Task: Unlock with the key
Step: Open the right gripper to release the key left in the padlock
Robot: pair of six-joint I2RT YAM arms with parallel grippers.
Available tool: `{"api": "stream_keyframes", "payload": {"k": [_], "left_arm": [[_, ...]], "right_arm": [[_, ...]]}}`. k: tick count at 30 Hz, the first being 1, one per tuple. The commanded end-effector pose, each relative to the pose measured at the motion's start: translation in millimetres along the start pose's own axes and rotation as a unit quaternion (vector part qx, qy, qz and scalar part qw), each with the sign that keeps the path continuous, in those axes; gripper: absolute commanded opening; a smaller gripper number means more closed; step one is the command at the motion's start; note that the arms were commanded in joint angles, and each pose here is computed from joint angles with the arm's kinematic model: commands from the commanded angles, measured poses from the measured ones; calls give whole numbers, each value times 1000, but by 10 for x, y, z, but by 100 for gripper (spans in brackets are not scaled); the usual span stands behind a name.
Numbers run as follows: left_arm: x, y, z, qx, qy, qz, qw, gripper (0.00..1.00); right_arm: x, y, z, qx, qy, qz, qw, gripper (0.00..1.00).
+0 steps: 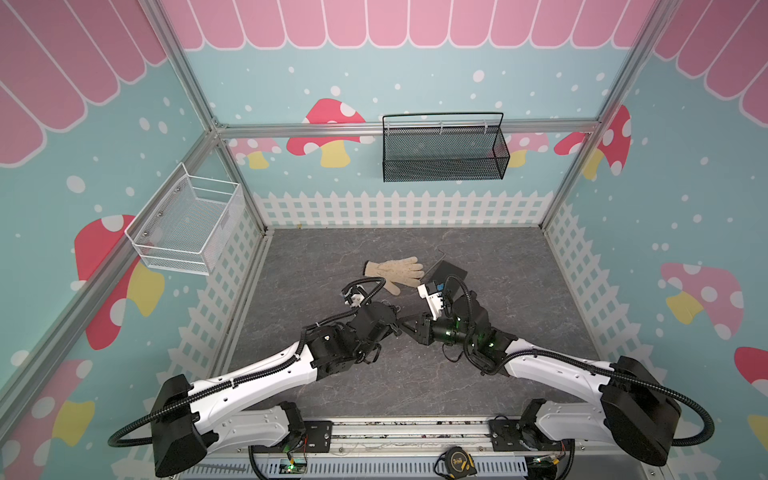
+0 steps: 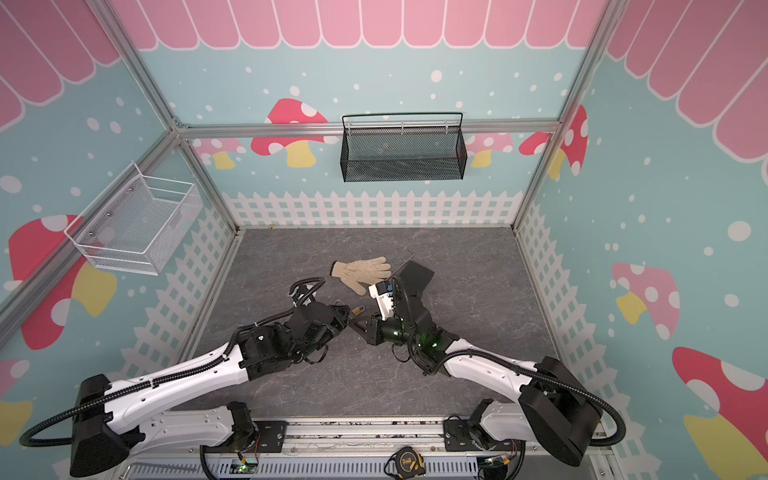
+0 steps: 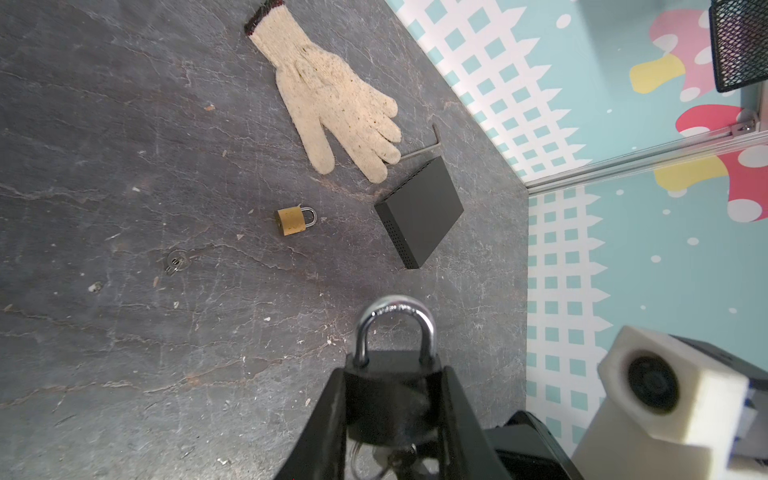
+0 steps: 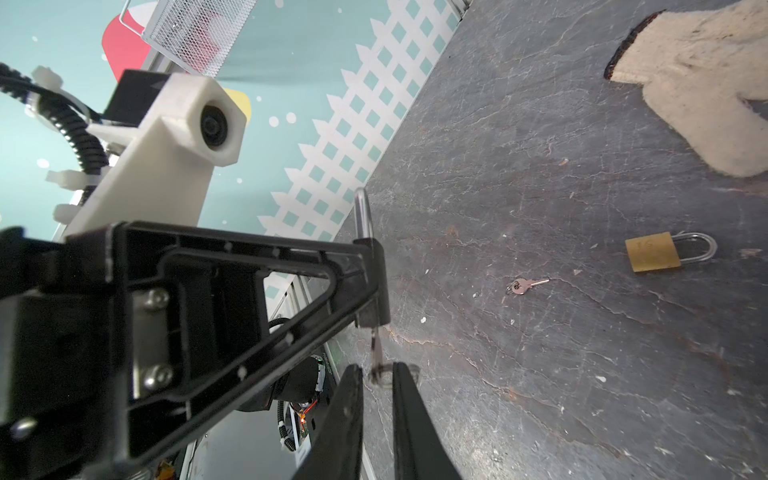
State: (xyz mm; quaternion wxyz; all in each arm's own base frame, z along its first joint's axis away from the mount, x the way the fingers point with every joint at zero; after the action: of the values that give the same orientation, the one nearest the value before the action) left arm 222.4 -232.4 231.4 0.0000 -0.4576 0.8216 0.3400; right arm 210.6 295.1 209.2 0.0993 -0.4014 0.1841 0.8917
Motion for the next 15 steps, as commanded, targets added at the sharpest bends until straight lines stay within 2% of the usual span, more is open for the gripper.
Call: {"api": "stream_keyframes", "payload": {"k": [1, 6, 15], "left_arm": [[-43, 24, -66, 15, 7, -6, 1000, 0], [-17, 35, -83, 20, 10, 5, 1000, 0], [155, 25, -114, 21, 2, 44, 999, 0]], "right_arm": [[32, 14, -42, 13, 0, -3, 1000, 17], [6, -5, -42, 13, 7, -9, 1000, 9], [-163, -1, 83, -14, 36, -43, 998, 2]]}}
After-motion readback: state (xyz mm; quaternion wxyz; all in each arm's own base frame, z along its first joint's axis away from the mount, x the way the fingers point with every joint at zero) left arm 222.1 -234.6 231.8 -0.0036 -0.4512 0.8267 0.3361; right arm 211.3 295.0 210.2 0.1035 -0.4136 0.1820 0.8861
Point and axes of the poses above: each gripper's point midway between its finger pads, its own y axis back along the fingers, its own z axis along the line the jaws close on, x = y × z, the point moved 4 cm from there along y, back along the fingers, and after that the axes turned 10 degrees about y, right-handed, at the moved point
